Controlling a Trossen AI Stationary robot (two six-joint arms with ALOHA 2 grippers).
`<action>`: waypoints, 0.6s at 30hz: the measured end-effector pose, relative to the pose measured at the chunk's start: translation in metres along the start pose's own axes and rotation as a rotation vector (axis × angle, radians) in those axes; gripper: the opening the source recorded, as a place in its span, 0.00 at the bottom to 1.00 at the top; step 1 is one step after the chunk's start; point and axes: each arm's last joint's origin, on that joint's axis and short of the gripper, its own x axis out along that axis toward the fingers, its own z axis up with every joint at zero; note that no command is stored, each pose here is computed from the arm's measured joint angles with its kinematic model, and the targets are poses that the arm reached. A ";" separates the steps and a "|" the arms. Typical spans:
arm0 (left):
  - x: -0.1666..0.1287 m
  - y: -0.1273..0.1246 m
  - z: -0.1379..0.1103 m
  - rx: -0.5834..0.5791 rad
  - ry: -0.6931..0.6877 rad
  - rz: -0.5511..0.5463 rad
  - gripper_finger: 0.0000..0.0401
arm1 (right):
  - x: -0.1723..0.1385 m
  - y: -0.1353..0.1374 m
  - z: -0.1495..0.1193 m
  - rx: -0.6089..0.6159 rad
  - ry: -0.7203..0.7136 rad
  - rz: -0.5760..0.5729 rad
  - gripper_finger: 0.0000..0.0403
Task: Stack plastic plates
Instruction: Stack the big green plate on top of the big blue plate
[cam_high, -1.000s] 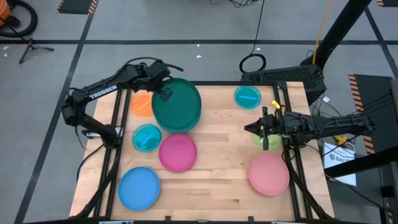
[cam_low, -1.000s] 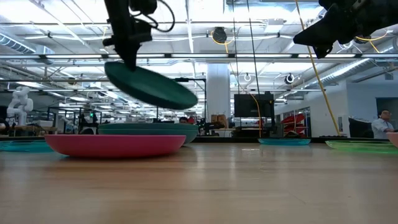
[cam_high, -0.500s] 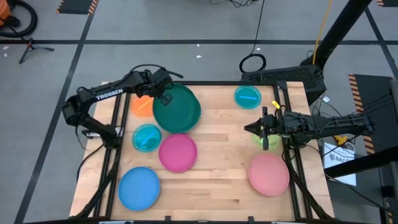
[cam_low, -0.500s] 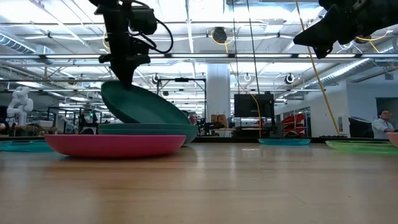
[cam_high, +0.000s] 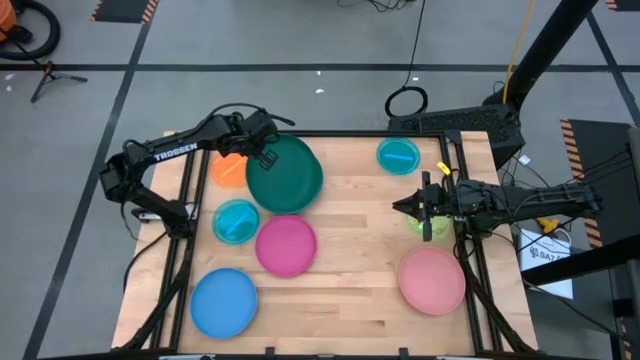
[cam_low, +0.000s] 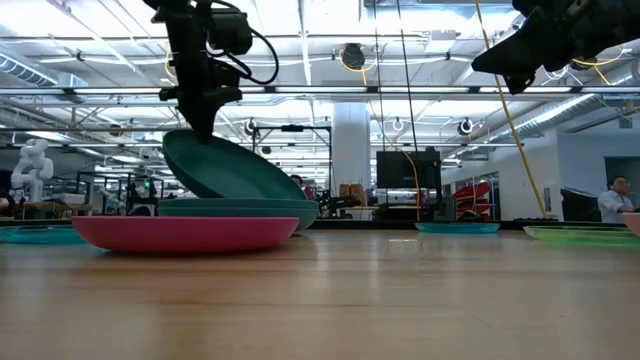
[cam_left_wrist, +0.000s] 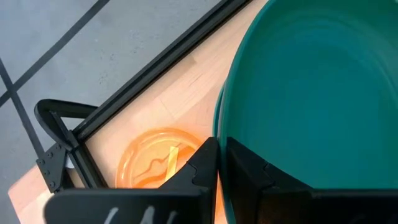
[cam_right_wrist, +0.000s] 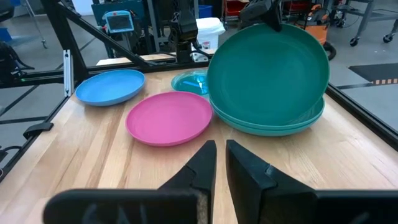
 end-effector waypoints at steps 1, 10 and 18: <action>0.000 0.000 0.000 0.000 0.000 0.000 0.08 | 0.000 0.000 0.000 0.000 0.000 0.000 0.07; 0.000 0.000 0.000 0.005 0.000 0.000 0.08 | 0.000 0.000 0.000 0.000 0.000 0.000 0.07; 0.000 0.000 0.000 0.006 0.001 -0.003 0.08 | 0.000 0.000 0.000 0.000 0.000 0.000 0.07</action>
